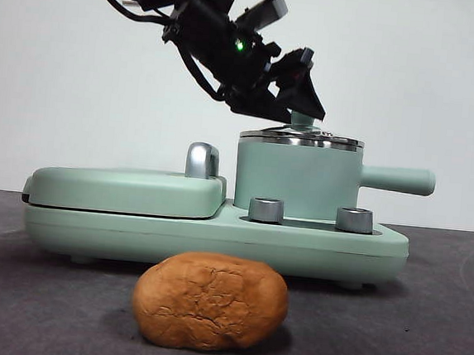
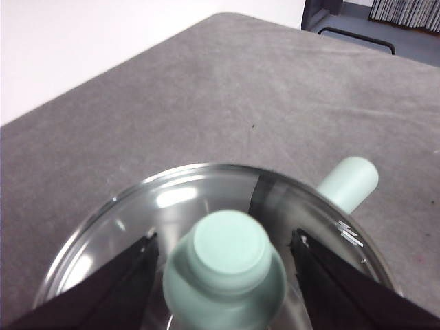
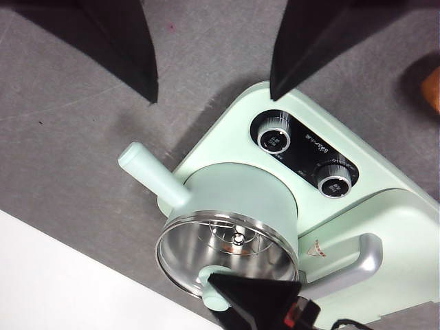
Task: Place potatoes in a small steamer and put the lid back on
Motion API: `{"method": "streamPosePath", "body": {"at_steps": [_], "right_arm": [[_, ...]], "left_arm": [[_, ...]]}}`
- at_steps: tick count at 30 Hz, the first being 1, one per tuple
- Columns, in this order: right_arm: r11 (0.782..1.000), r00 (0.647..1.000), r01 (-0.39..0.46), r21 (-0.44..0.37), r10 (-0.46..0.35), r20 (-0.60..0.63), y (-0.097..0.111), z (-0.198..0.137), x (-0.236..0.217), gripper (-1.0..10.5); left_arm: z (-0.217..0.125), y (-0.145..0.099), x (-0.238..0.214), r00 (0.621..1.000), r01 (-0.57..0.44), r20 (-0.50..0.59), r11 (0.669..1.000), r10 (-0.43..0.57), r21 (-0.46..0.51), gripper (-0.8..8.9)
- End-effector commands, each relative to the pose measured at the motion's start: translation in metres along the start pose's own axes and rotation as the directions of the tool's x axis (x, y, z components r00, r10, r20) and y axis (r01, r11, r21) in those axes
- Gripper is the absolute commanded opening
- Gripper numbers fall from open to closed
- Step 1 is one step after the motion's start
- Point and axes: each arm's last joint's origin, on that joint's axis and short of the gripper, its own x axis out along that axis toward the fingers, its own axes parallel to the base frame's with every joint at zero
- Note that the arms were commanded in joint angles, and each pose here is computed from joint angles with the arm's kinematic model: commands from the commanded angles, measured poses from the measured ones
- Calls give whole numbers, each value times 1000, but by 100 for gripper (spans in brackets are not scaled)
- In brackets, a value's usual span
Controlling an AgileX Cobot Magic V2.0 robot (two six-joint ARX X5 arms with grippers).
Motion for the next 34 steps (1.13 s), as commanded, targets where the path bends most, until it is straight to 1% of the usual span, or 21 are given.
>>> {"method": "streamPosePath", "body": {"at_steps": [1,4,7,11,15,20,22,24,27,34], "right_arm": [[1000,1000,5,4,-5,20,-1,5,-2,258],[1000,1000,5,3,-5,20,-1,5,-2,258],[1000,1000,5,3,-5,20,-1,5,-2,258],[1000,1000,8,3,-8,19,-1,5,-2,258],[1000,1000,7,4,-7,16,-1,5,-1,258],[1000,1000,5,6,-5,10,-2,5,0,258],[1000,1000,4,7,-4,6,-2,5,1,258],[1000,1000,4,7,-4,6,-2,5,1,258],[1000,1000,3,7,-4,6,-2,5,1,258],[1000,1000,3,8,-4,6,-2,5,1,258]], "left_arm": [[0,-2,10,1000,14,7,1000,-14,17,307],[0,-3,11,1000,15,5,1000,-15,17,294],[0,-3,11,1000,15,6,1000,-15,17,245],[0,-3,11,1000,15,6,1000,-15,20,228],[0,-3,11,1000,14,6,999,-15,41,113],[0,-3,11,1000,14,6,999,-15,48,49],[0,-3,11,1000,14,6,998,-15,67,12],[0,-3,10,1000,14,6,996,-15,87,11],[3,-3,8,1000,9,14,996,-10,92,11],[22,-6,-8,998,-5,59,994,-1,107,11]]}}
